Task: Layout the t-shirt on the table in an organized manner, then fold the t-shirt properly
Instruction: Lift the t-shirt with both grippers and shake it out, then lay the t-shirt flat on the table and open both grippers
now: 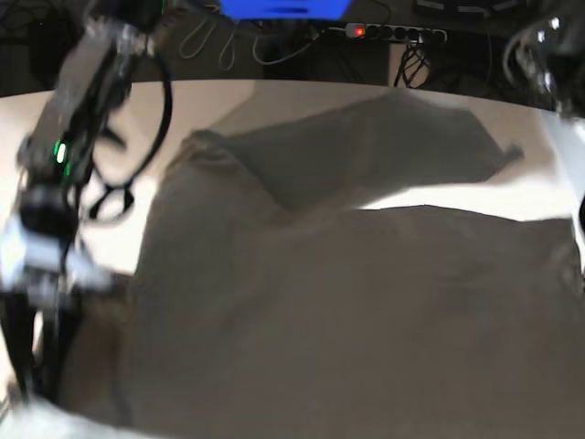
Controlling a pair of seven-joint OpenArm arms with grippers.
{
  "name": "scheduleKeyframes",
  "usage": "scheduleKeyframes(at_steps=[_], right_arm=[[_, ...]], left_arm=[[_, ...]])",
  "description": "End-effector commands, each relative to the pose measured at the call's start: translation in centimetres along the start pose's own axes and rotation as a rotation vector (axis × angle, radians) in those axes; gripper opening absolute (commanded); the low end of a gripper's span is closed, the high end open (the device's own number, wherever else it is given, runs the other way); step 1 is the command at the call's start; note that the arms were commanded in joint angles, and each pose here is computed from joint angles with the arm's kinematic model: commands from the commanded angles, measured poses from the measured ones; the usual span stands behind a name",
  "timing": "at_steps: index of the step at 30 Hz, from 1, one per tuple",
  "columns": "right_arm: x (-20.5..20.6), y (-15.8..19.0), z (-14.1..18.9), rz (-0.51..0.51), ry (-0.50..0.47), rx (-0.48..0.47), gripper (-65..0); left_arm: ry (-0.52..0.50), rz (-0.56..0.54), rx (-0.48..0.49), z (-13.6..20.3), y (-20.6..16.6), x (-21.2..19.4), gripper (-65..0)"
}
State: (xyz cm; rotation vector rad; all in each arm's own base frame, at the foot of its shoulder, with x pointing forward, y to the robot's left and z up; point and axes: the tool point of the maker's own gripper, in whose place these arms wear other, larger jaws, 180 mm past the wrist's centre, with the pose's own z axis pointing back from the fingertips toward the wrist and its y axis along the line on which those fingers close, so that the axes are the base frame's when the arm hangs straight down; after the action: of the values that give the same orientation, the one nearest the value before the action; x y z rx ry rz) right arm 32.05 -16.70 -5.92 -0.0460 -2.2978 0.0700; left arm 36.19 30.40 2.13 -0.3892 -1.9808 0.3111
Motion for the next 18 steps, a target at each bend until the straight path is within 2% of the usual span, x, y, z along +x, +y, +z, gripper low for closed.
scheduleKeyframes(at_steps=[1, 4, 8, 15, 18], right_arm=[[1.3, -0.5, -2.0, -0.006, -0.057, -0.018, -65.0], [-1.2, -1.0, -5.0, -0.019, 0.048, -0.02, -65.0], [-6.8, -0.7, -8.1, -0.08, 0.197, 0.002, -65.0], [-15.5, -0.1, -9.1, -0.16, 0.394, 0.037, -65.0], [-19.0, -0.1, -8.7, -0.169, 0.485, 0.06, -65.0]], left_arm=[[-0.02, -0.025, 0.006, -0.5, -0.1, 0.5, -65.0], [0.068, -0.073, 0.039, -1.9, 0.5, -3.1, -65.0], [0.176, -0.034, 0.155, -4.1, 3.8, -8.8, -65.0], [0.249, 0.025, 0.308, -5.9, 8.9, -14.2, -64.5], [0.326, 0.014, 0.295, -7.1, 8.5, -17.5, -64.5]])
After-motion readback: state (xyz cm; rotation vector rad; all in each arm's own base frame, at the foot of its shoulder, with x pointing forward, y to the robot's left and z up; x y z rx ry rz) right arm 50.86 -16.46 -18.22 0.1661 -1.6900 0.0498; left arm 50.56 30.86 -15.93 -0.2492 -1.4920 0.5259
